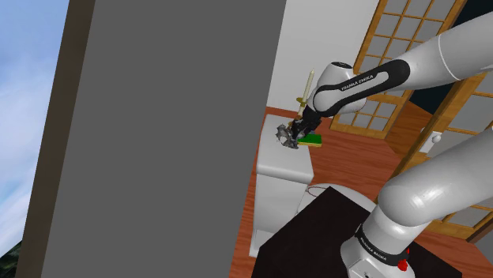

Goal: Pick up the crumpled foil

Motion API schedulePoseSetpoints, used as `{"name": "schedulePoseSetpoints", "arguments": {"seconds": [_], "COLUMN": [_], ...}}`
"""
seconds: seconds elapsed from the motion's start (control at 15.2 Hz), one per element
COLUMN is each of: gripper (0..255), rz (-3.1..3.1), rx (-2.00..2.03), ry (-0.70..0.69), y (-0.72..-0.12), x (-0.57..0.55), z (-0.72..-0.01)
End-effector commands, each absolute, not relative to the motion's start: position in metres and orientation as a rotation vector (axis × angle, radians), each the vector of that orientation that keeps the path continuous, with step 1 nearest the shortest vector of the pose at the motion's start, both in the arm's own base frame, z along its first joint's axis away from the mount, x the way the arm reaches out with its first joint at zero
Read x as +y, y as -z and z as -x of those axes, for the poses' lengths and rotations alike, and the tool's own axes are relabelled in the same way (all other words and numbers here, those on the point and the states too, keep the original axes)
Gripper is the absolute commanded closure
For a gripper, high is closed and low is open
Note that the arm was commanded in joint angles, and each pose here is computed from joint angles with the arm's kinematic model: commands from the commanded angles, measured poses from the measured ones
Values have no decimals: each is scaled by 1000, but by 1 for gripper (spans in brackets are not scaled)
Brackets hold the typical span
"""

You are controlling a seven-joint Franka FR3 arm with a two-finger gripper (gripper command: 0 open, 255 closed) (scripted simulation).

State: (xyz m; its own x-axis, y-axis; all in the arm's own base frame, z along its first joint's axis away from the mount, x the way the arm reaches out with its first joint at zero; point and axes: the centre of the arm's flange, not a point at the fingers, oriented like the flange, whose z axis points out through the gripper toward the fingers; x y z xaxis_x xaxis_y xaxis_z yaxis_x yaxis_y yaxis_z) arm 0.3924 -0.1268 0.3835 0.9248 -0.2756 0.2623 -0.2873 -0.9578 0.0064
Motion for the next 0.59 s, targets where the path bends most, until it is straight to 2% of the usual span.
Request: {"name": "schedulePoseSetpoints", "arguments": {"seconds": [0.0,0.53], "gripper": [255,255], "rz": [-3038,-3038], "rx": [-445,-445], "ry": [-404,-404], "y": [-383,-399], "x": [-127,-127], "z": [-392,-392]}}
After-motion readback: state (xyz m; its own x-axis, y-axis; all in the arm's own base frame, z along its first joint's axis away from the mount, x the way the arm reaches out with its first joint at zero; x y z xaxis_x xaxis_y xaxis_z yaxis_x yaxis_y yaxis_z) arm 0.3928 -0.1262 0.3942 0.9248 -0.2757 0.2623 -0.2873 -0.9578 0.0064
